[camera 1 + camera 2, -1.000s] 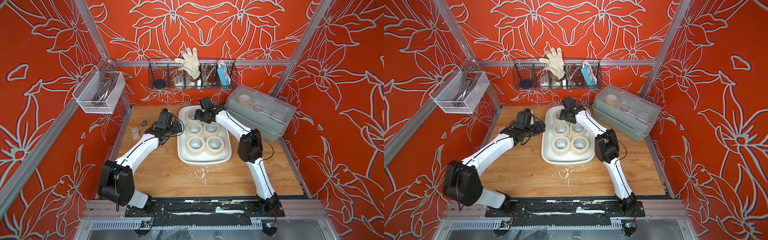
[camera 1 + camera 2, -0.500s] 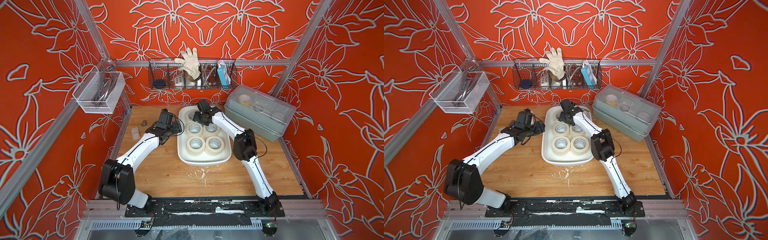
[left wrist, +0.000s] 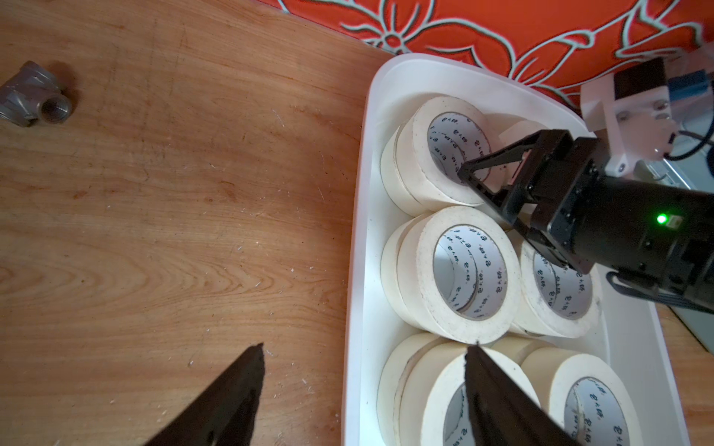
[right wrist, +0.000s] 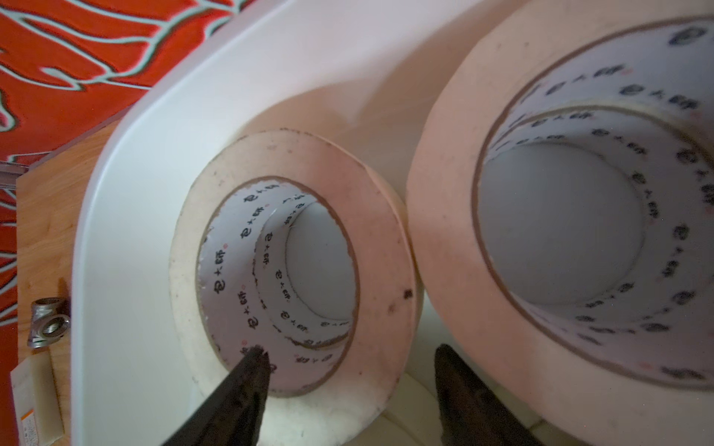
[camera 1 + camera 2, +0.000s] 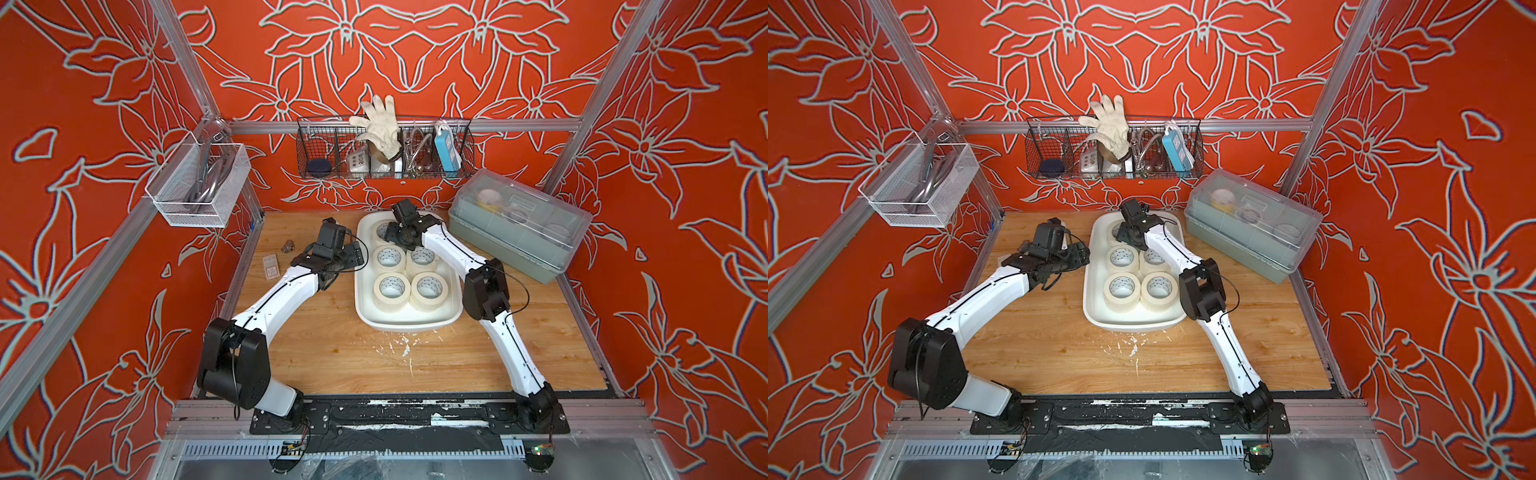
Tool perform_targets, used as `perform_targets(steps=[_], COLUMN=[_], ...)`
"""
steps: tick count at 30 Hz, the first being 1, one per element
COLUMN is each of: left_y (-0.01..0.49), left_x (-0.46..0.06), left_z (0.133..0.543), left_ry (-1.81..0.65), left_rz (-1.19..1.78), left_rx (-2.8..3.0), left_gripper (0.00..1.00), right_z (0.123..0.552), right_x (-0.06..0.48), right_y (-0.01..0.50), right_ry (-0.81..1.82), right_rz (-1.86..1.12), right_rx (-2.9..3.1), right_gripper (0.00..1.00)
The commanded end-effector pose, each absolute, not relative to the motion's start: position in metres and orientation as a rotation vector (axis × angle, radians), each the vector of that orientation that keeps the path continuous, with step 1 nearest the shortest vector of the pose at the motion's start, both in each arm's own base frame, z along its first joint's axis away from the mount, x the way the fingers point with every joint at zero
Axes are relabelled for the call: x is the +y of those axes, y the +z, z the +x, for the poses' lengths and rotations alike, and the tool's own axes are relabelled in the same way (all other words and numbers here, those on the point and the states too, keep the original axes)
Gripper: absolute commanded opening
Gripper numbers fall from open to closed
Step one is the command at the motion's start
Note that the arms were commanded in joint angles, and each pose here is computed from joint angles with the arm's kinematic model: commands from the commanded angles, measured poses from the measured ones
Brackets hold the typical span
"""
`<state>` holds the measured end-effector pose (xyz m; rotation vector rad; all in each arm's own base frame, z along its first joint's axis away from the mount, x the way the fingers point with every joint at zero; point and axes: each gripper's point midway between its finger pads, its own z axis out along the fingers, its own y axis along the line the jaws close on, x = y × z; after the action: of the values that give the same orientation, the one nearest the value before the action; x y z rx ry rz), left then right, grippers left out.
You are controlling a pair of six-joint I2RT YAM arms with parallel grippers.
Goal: Take out the art tape in the storage box
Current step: Pick up the art tape from the storage box.
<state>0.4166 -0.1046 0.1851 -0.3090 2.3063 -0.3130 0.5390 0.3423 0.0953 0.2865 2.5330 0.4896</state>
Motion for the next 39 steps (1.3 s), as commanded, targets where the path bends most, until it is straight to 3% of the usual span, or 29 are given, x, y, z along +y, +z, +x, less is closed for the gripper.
perform_targets(steps=[1, 13, 26, 39], left_y=[0.187, 0.186, 0.196, 0.217], left_x=[-0.104, -0.108, -0.113, -0.128], left_z=[0.42, 0.422, 0.424, 0.429], left_ry=[-0.3, -0.324, -0.358, -0.41], left_rz=[-0.314, -0.318, -0.305, -0.207], left_rx=[2.304, 2.307, 2.294, 2.275], left_gripper=[0.8, 0.8, 0.8, 0.8], right_z=[0.543, 0.547, 0.548, 0.537], right_x=[0.336, 0.331, 0.322, 0.315], right_y=[0.075, 0.065, 0.109, 0.175], right_ry=[0.447, 0.459, 0.44, 0.41], right_rz=[0.33, 0.362, 0.274, 0.033], right_rx=[2.555, 2.564, 2.477, 2.339], right_gripper=[0.71, 0.59, 0.2, 0.1])
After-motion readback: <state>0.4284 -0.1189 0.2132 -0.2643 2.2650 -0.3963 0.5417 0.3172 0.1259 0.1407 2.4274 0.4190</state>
